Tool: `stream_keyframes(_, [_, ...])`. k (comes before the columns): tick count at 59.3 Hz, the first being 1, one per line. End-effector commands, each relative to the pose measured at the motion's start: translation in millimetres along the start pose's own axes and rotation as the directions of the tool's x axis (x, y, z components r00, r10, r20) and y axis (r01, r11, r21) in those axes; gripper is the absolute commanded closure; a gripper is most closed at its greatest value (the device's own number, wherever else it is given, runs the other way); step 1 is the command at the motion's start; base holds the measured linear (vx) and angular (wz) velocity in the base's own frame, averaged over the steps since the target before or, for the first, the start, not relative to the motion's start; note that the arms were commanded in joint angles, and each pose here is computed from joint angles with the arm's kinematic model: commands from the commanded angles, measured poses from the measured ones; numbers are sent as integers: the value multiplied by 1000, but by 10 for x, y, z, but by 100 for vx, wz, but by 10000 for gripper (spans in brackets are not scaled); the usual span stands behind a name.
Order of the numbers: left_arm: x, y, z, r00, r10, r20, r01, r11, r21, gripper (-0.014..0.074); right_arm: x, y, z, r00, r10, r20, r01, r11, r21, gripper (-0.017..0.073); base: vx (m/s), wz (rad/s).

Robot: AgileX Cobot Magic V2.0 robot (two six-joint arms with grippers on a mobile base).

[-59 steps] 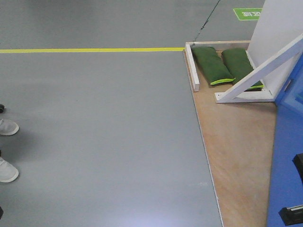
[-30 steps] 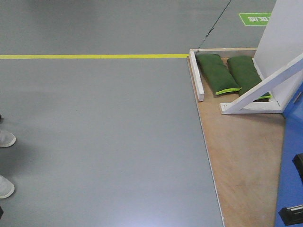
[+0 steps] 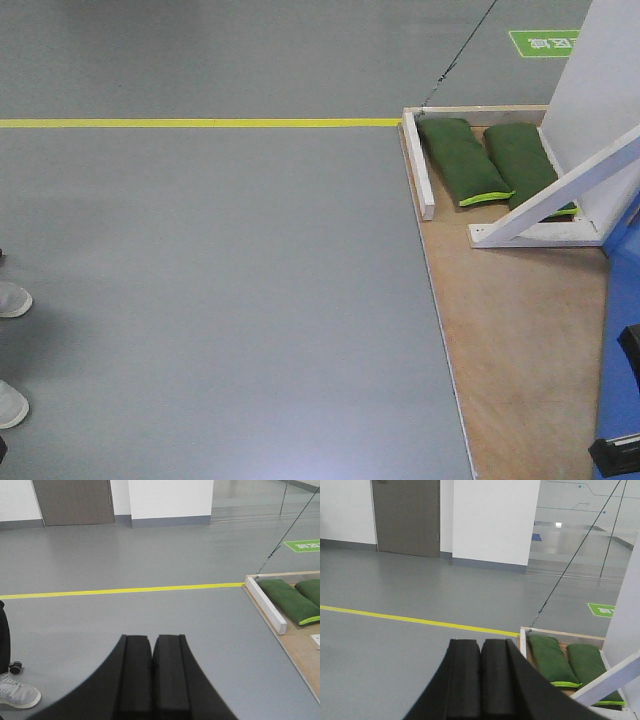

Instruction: Move to blue door and open it

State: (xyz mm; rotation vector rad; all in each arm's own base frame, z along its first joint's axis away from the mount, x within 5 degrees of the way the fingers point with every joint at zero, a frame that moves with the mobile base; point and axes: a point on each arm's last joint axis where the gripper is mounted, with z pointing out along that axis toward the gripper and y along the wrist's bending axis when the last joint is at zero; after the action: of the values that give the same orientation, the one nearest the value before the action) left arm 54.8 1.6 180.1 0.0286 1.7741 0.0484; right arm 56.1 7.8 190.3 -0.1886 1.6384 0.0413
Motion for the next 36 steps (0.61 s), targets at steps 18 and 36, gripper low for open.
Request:
stream_keyframes(18, [-166, -1, -40, 992, -9, 123, 8, 1000, 8, 521, -77, -4, -13, 995, -11, 96, 10, 1000, 6, 547, 0, 0])
stream_keyframes(36, [-166, -1, -40, 992, -9, 123, 8, 1000, 8, 521, -81, -5, -15, 995, -12, 95, 11, 1000, 6, 547, 0, 0])
